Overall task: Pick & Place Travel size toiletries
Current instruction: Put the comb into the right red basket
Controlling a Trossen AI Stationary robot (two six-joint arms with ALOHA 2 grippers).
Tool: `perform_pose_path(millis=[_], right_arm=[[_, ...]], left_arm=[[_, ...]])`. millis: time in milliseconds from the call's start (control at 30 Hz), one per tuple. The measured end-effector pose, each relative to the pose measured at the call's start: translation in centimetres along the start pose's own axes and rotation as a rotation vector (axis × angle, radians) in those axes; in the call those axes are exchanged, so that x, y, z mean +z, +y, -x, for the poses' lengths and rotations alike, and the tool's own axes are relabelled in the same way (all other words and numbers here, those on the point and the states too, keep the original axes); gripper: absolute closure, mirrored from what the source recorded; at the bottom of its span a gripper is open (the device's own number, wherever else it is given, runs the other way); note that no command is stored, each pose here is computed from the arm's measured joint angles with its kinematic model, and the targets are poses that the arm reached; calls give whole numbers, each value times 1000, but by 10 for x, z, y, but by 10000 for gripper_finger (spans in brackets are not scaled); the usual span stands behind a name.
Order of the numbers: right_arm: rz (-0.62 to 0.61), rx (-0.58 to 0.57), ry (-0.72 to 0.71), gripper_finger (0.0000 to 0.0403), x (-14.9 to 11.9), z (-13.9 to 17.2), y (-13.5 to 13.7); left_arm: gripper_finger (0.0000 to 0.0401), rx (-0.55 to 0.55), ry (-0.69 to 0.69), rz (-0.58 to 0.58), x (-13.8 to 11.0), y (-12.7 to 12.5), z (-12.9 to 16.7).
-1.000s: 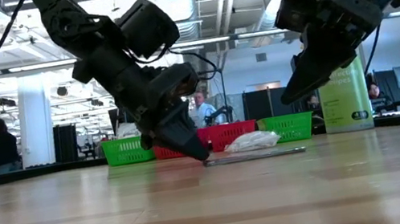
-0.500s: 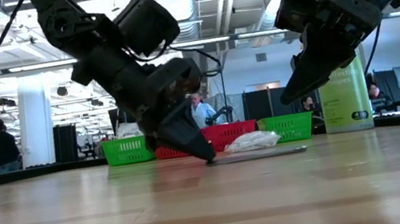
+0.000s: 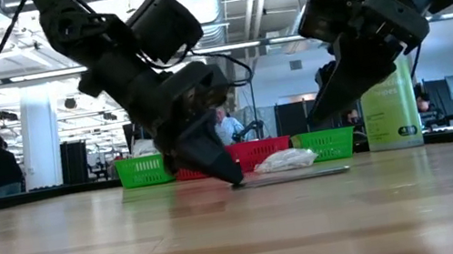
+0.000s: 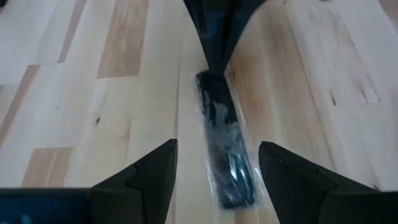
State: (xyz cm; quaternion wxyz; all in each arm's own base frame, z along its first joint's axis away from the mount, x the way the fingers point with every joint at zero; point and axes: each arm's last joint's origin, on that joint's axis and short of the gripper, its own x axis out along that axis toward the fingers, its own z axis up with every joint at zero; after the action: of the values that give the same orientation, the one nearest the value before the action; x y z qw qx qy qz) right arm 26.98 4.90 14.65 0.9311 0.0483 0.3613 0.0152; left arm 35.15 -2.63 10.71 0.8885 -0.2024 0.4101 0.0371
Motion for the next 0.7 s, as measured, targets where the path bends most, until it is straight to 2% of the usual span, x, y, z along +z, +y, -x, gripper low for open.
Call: perform_pose_path(millis=[133, 700], right_arm=[[-1, -1, 2, 186, 0, 0, 0], [-9, -7, 7, 183, 0, 0, -2]], left_arm=[[400, 17, -12, -50, 3, 0, 4], [400, 6, -79, -113, 11, -2, 8]])
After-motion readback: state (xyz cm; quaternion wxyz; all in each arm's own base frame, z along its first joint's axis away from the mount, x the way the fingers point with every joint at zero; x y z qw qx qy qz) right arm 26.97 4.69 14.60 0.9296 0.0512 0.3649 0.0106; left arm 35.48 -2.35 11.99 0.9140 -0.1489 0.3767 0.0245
